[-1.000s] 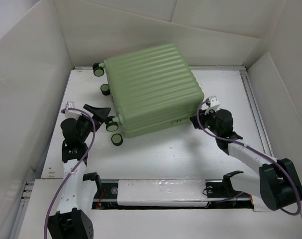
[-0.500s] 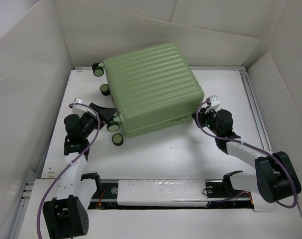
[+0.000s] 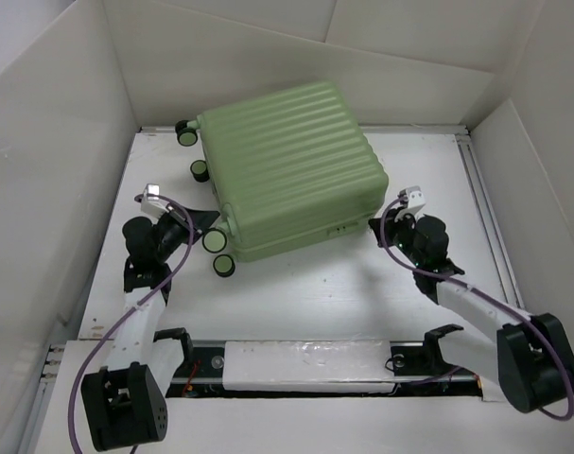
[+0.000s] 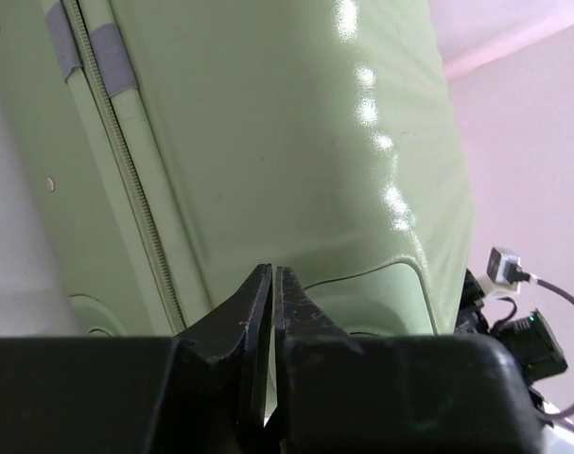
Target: Pack the luggage
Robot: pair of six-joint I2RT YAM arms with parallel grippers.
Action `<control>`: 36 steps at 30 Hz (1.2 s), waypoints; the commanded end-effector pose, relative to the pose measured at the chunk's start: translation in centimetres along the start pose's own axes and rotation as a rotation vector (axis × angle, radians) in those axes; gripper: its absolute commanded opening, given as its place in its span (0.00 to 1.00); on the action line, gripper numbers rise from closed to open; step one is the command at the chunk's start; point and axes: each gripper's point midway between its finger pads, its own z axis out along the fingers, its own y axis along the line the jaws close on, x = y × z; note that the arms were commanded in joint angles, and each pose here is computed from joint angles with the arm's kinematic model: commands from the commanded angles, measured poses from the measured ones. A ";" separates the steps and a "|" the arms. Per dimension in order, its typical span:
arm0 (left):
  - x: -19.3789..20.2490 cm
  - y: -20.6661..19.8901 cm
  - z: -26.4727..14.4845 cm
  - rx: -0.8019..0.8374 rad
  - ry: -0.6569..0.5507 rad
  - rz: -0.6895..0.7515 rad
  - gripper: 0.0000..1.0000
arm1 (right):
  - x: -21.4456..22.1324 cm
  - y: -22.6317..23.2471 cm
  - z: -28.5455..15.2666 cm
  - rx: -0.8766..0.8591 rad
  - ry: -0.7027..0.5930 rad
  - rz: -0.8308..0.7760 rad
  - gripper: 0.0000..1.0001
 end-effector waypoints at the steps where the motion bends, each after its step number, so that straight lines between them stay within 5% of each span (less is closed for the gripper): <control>1: 0.9 -1.8 -0.3 0.082 0.052 0.012 0.00 | -4.0 2.8 -1.4 -0.060 -0.089 -0.008 0.00; 15: 5.6 -7.7 2.5 0.194 0.130 0.016 0.00 | 2.8 23.3 -1.3 -0.388 0.042 0.171 0.00; 20: 7.5 -9.2 2.3 0.231 0.183 -0.005 0.00 | 5.9 33.8 -2.1 -0.550 0.109 0.142 0.00; 25: 7.4 -12.1 0.7 0.321 0.206 -0.009 0.00 | 6.8 41.4 -2.5 -0.678 0.070 0.195 0.00; 30: 8.2 -12.8 -0.2 0.357 0.264 -0.031 0.00 | 6.4 42.4 -2.4 -0.697 -0.014 0.298 0.00; 36: 7.8 -12.8 -0.4 0.334 0.248 0.009 0.00 | 5.6 37.7 -3.6 -0.525 -0.012 0.283 0.00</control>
